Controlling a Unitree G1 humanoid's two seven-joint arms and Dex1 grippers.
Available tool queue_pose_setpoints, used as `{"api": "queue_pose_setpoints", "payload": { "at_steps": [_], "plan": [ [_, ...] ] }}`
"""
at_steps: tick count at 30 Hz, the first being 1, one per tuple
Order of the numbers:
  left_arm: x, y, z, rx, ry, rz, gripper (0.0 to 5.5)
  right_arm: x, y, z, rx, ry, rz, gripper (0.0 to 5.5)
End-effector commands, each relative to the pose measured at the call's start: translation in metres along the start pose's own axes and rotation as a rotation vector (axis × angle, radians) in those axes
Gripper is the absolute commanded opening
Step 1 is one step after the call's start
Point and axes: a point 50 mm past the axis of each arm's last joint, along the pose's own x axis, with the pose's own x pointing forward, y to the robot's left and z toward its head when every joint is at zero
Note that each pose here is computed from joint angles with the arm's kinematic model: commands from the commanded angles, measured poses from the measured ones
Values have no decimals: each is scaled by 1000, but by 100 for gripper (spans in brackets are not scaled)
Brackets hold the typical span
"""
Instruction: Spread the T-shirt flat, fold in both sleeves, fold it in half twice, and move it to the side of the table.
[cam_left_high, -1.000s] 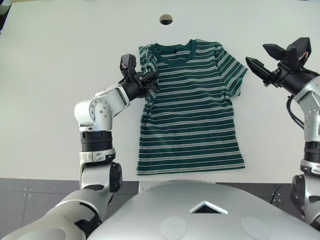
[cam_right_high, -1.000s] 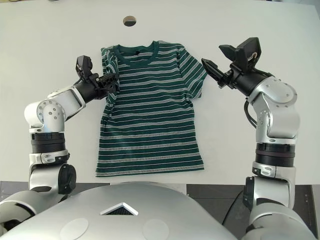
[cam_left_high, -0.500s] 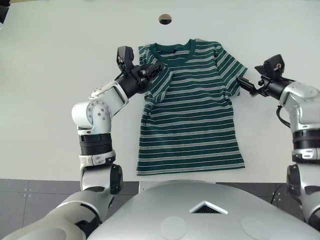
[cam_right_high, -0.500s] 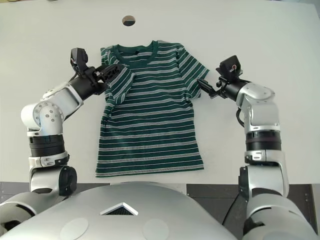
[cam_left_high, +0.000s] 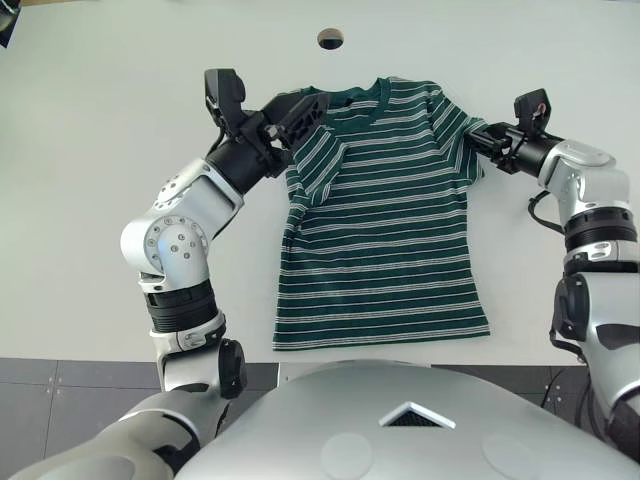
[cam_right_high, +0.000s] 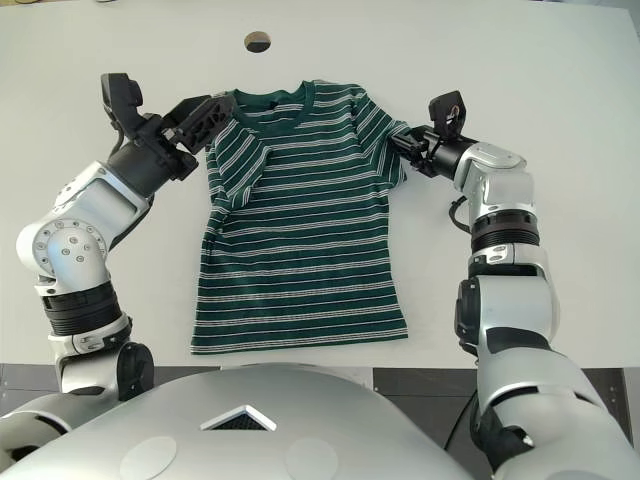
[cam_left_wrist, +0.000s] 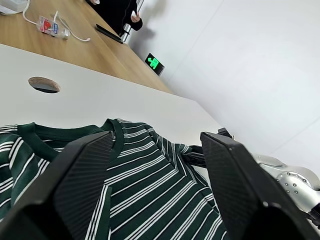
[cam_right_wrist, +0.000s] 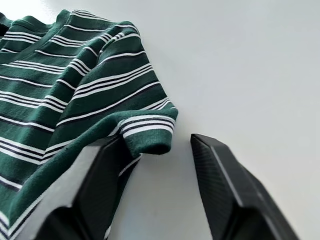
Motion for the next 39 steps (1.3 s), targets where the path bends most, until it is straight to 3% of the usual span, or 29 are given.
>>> {"api": "queue_pose_setpoints", "payload": {
  "at_steps": [1,11,26,39],
  "plan": [
    [1,3,3,-2,-13,18,326,4,6,-11,29,46,25,180],
    [2,4,6,4,-21,30,326,-3,13,3,-4,-3,57,12],
    [3,5,10,3,-30,35,326,-29,43,30,-87,-102,120,12],
    [2,4,10,-3,-35,36,326,-5,94,21,-114,-59,226,12]
  ]
}}
